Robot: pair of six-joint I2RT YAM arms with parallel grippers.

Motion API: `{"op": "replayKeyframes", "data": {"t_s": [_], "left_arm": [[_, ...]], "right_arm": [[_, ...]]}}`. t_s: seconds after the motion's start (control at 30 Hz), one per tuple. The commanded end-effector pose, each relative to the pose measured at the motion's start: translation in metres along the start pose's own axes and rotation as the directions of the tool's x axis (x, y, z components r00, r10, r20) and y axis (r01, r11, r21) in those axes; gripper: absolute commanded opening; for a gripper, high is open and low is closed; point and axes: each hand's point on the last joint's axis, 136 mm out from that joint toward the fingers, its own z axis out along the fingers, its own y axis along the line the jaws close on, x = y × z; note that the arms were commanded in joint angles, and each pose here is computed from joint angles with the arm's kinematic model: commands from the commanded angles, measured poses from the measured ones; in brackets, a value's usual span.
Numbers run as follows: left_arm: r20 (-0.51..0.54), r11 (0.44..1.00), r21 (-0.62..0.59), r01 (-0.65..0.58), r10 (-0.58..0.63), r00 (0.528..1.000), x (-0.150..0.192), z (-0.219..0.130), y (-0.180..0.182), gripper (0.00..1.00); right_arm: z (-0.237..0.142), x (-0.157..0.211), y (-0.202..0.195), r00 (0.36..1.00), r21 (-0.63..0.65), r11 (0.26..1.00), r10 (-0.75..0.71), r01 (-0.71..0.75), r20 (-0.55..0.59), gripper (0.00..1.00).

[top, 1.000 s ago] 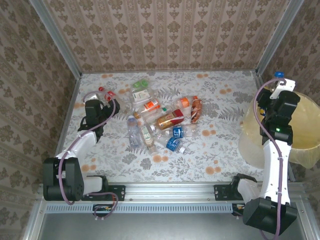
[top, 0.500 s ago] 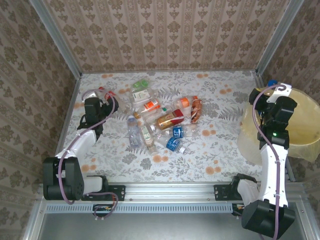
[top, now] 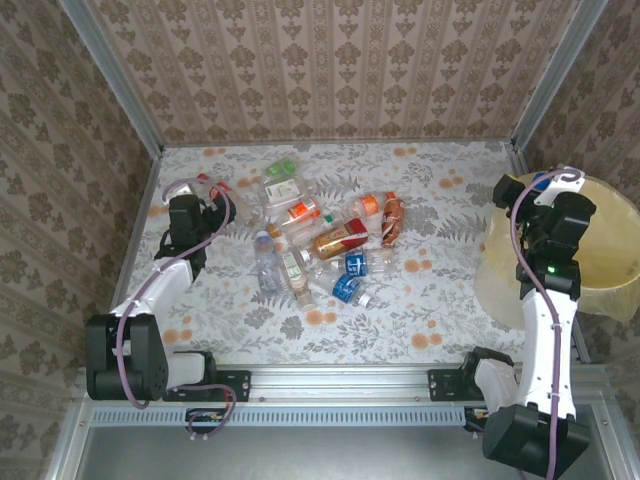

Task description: Put the plastic bottles in the bin

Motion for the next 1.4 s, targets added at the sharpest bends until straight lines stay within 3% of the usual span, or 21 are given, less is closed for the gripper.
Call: {"op": "replayKeyframes", "data": {"t_s": [0.0,0.13,0.4,0.67,0.8,0.9,1.03,1.23,1.37], "left_arm": [[0.007,1.000,-0.014,-0.022,0.022,1.000,-0.003,-0.004,0.000,1.00],[0.006,0.999,-0.028,-0.025,0.025,1.000,-0.003,-0.005,0.003,1.00],[0.006,0.999,-0.048,-0.026,0.026,1.000,-0.002,-0.004,0.007,1.00],[-0.004,0.996,-0.087,0.016,-0.017,1.000,-0.006,-0.008,0.012,1.00],[-0.022,0.992,-0.110,0.065,-0.068,0.997,-0.008,-0.009,0.014,1.00],[-0.043,0.988,-0.125,0.086,-0.092,0.995,-0.007,-0.010,0.015,1.00],[-0.068,0.986,-0.138,0.098,-0.108,0.992,-0.005,-0.012,0.018,1.00],[-0.084,0.973,-0.178,0.148,-0.165,0.983,0.000,-0.022,0.030,1.00],[-0.088,0.969,-0.178,0.174,-0.192,0.978,0.002,-0.030,0.032,1.00]], "right_arm": [[0.001,-0.002,-0.015,0.998,0.094,0.994,0.057,-0.055,-0.016,0.91],[0.003,0.006,-0.035,0.995,0.205,0.975,0.098,-0.091,-0.026,0.92],[0.004,0.004,-0.029,0.992,0.180,0.977,0.125,-0.117,-0.031,0.91],[-0.028,-0.043,0.019,0.991,0.008,0.991,0.134,-0.134,0.030,0.95],[-0.033,-0.043,0.081,0.999,-0.166,0.985,-0.039,0.037,-0.008,0.97],[-0.035,-0.019,0.140,0.965,-0.367,0.899,-0.262,0.241,-0.008,0.97],[-0.042,0.035,0.196,0.848,-0.562,0.697,-0.529,0.446,0.017,0.97],[-0.039,0.112,0.230,0.676,-0.654,0.474,-0.733,0.590,0.079,1.00],[-0.031,0.155,0.233,0.574,-0.710,0.379,-0.818,0.594,0.044,1.00]]}}
